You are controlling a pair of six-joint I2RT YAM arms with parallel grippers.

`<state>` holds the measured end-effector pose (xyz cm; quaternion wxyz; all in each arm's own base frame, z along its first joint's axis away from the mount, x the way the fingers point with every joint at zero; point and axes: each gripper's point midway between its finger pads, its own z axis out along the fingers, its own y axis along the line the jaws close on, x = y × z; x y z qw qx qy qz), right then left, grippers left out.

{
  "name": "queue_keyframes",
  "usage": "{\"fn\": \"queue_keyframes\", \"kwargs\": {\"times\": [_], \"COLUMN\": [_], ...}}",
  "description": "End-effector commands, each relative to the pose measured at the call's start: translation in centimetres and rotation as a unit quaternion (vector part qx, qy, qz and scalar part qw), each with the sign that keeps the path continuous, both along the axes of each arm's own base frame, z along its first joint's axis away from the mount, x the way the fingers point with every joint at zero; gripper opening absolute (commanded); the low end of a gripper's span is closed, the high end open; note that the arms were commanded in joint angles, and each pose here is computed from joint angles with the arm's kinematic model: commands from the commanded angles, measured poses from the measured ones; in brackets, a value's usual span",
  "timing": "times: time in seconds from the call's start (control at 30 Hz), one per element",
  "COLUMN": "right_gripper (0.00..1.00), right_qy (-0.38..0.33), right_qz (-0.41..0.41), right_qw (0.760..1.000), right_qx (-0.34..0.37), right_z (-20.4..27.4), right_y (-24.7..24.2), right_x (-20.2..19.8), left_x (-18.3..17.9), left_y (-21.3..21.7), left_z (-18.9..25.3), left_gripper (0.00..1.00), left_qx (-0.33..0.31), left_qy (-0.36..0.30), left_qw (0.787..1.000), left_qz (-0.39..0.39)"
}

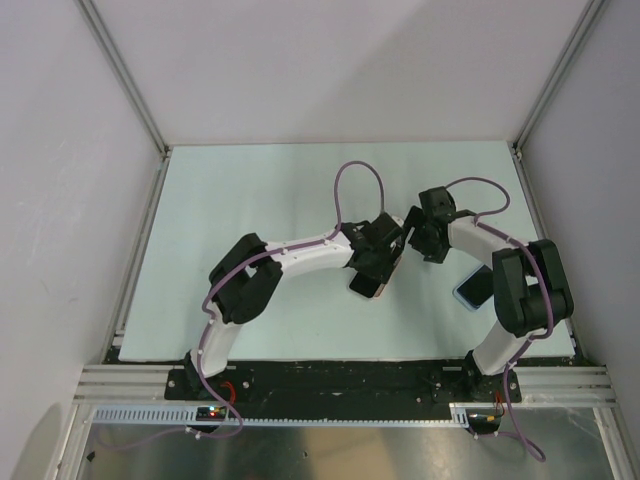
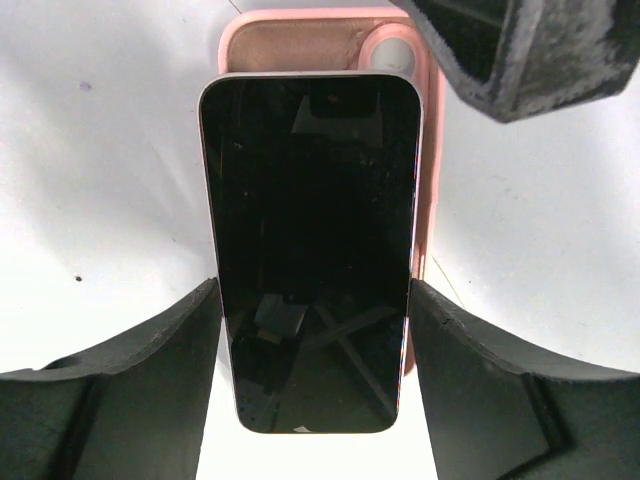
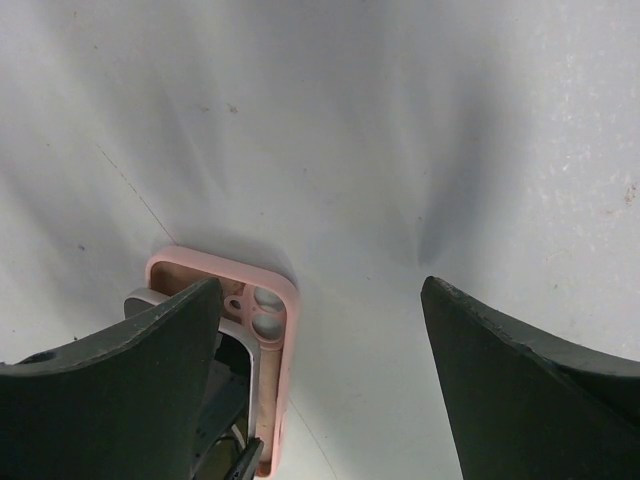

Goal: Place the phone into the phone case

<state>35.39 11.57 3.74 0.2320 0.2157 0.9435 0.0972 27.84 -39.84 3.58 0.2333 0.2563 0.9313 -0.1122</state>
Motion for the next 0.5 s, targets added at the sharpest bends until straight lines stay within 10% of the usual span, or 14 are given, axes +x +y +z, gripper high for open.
{"fn": "queue_keyframes", "kwargs": {"times": [0.0, 0.47], "right_gripper": [0.86, 0.86], "right_qy": [-0.012, -0.010], "right_qz": [-0.004, 0.002], "right_qw": [1.000, 1.000], "right_qx": [-0.001, 0.002], "right_z": [0.6, 0.4], "right_y": [0.4, 0.6], "right_x": [1.2, 1.2], "left_x": [1.0, 0.8], "left_y": [-2.1, -2.9], "left_z": [4.6, 5.0], "left_gripper": [0.68, 0.93], "left_qx": [-0.053, -0.063], "left_qy": [-0.032, -0.031], "left_qw": [0.998, 0.997], "left_qz": [-0.005, -0.008]}}
